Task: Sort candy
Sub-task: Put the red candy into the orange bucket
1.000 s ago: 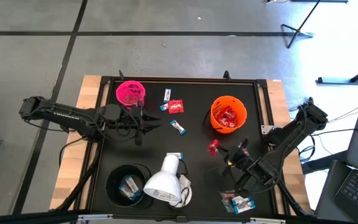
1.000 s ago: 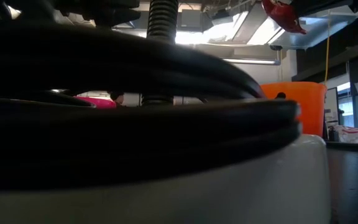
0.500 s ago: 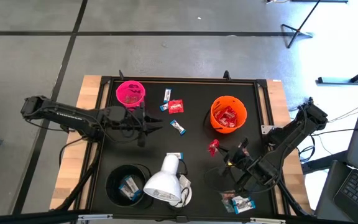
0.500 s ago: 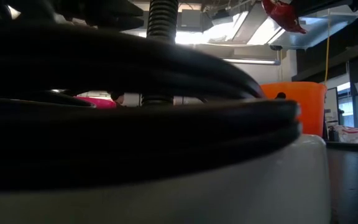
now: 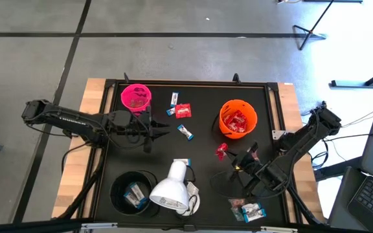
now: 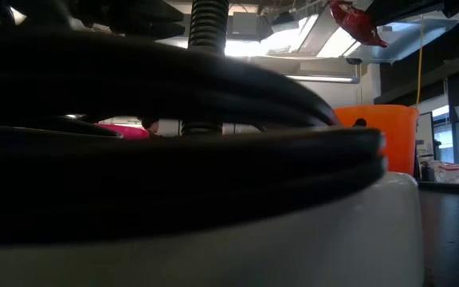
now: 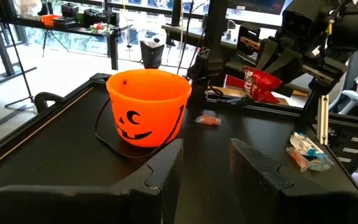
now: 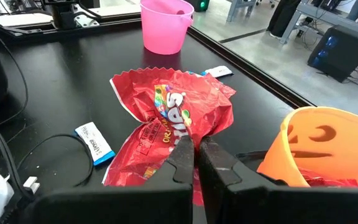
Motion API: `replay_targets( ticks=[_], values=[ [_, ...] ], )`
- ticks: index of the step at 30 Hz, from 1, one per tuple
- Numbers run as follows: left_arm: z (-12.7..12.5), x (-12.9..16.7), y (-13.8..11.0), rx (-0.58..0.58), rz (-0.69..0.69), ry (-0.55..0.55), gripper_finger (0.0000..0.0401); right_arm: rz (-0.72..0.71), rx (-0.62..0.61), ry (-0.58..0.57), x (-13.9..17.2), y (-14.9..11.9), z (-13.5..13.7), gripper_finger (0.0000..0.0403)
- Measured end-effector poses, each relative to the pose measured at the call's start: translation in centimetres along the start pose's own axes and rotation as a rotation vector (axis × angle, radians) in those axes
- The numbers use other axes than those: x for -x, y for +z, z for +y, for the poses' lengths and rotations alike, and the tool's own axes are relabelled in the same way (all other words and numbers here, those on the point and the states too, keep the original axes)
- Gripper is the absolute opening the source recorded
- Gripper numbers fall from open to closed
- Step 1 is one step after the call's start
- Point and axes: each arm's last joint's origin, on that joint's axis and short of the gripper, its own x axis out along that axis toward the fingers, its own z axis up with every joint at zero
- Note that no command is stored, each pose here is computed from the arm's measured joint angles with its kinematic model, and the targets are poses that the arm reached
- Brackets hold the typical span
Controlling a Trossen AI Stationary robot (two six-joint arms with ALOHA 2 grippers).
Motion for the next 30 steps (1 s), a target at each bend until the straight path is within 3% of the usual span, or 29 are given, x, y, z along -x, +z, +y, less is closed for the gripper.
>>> replay_targets(
  ticks=[14, 25, 30],
  values=[
    [0.0, 0.0, 0.0, -0.026, 0.002, 0.011, 0.0122, 0.031, 0.026, 0.018, 0.0, -0.1, 0.1, 0.0005],
    [0.1, 0.0, 0.0, -0.022, -0.003, 0.020, 0.0122, 0.159, 0.183, 0.246, -2.1, 1.6, 1.9, 0.0005],
    [0.1, 0.0, 0.0, -0.019, -0.003, 0.019, 0.0122, 0.157, 0.255, 0.231, -3.5, 2.8, 0.9, 0.0005]
  ],
)
